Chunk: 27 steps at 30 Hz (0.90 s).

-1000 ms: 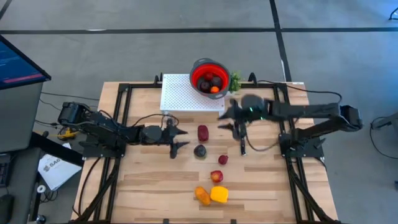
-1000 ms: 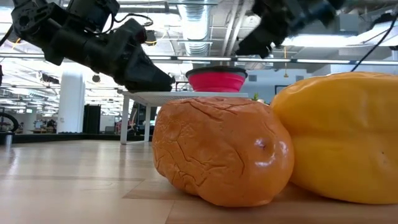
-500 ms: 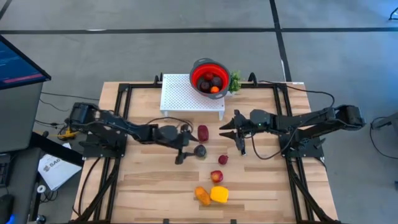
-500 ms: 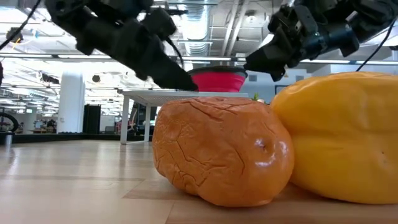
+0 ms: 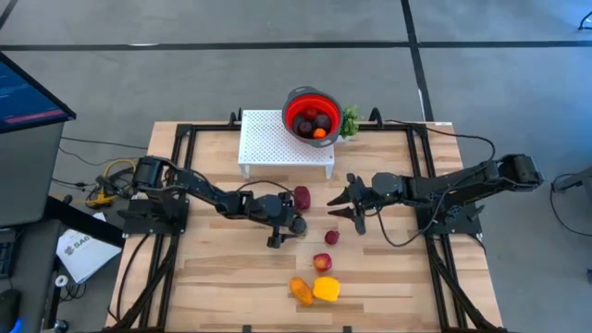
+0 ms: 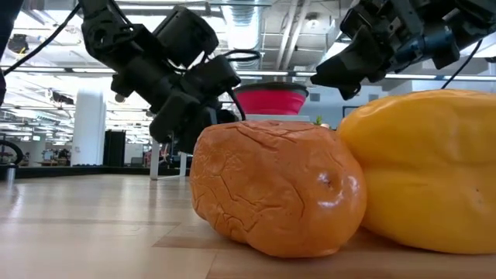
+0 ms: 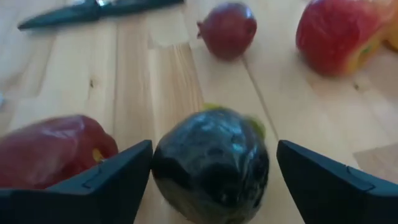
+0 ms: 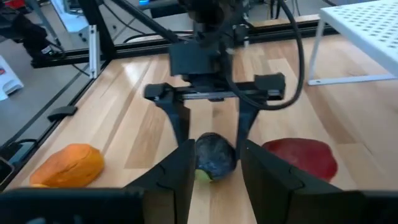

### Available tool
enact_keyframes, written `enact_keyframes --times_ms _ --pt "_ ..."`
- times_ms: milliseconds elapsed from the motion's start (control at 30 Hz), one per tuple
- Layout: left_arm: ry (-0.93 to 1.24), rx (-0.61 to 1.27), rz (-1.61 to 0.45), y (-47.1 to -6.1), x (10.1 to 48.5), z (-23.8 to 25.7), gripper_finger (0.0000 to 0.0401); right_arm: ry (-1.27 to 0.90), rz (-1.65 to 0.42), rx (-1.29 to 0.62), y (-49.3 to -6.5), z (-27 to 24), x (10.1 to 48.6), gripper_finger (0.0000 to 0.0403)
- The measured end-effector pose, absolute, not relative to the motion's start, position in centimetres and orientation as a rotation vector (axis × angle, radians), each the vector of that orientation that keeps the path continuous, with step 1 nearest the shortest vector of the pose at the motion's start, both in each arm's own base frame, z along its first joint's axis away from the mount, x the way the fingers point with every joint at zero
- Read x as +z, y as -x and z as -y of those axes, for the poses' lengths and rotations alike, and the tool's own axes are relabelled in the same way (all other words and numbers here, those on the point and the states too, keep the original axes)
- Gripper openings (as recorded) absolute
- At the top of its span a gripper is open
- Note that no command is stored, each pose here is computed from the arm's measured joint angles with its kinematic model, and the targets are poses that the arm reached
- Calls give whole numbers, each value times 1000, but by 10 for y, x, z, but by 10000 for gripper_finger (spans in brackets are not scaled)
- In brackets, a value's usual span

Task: Pick & Place Fruit
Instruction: Put the purple mangosteen into the red strainer bowl

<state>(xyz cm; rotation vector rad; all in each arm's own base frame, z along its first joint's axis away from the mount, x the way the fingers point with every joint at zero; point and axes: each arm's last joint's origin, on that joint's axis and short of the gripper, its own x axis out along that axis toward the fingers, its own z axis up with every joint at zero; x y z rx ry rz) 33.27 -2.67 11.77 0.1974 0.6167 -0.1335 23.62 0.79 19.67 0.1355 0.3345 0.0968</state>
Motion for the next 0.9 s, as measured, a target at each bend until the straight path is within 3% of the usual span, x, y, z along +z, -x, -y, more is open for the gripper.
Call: enact_keyframes --times_ms 167,367,533,700,900 --pt "-196 -133 -616 -333 117 27 315 -135 -361 101 -235 -9 194 123" --pt "-162 -142 -617 -333 117 28 263 -124 -367 108 -235 -9 194 124" --pt "-14 -94 -623 -333 117 28 232 -40 -379 123 -235 -9 192 141" --pt "144 -24 -561 -334 131 27 244 63 -358 147 -235 -10 193 206" --pt "264 66 -390 -327 179 18 242 306 -316 147 -236 -16 196 311"
